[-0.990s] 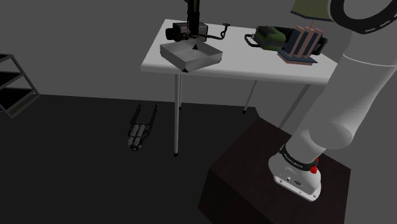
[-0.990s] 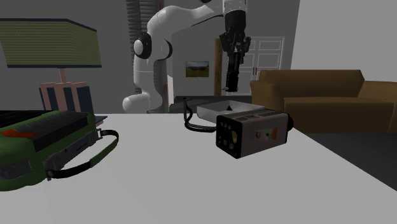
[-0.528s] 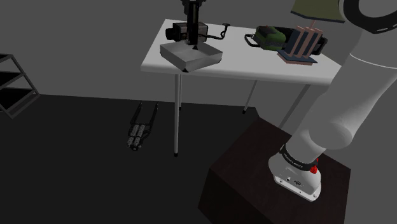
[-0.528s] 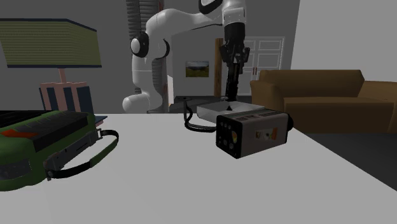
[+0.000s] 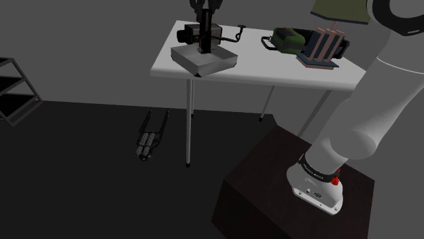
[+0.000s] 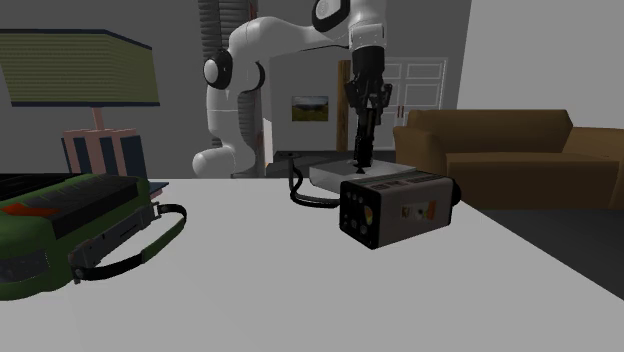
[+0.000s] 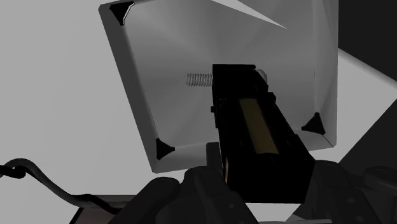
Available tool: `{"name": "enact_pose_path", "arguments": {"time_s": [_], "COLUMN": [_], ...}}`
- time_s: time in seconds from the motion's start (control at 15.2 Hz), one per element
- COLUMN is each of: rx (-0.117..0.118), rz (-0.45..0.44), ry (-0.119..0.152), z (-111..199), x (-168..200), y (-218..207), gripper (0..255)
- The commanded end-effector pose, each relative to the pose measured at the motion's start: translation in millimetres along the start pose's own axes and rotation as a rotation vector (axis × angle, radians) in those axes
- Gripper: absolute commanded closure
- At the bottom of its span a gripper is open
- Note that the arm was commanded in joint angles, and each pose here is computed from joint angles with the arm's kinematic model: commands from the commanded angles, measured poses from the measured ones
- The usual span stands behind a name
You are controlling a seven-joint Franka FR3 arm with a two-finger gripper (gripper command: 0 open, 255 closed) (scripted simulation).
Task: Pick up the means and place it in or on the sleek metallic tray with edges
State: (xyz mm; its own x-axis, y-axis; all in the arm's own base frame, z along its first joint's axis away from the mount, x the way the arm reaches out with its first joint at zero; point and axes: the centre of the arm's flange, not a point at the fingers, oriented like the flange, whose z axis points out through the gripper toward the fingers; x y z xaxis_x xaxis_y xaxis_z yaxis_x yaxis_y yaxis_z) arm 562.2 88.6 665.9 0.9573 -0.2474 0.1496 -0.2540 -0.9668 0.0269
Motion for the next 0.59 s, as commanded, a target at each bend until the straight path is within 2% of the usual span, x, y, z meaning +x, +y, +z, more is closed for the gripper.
{"name": "enact_pose_path", "arguments": {"time_s": [0.0,0.13,0.2,0.53], "rx": [0.0,0.0,0.0,0.0], "rz": [0.0,0.0,0.0,0.0], "ry": [0.0,0.0,0.0,0.0], "z": [0.0,0.0,0.0,0.0], "x": [-0.1,-0.1,-0.1,-0.1], "y": [0.0,0.0,0.0,0.0], "gripper": [255,255,0,0]}}
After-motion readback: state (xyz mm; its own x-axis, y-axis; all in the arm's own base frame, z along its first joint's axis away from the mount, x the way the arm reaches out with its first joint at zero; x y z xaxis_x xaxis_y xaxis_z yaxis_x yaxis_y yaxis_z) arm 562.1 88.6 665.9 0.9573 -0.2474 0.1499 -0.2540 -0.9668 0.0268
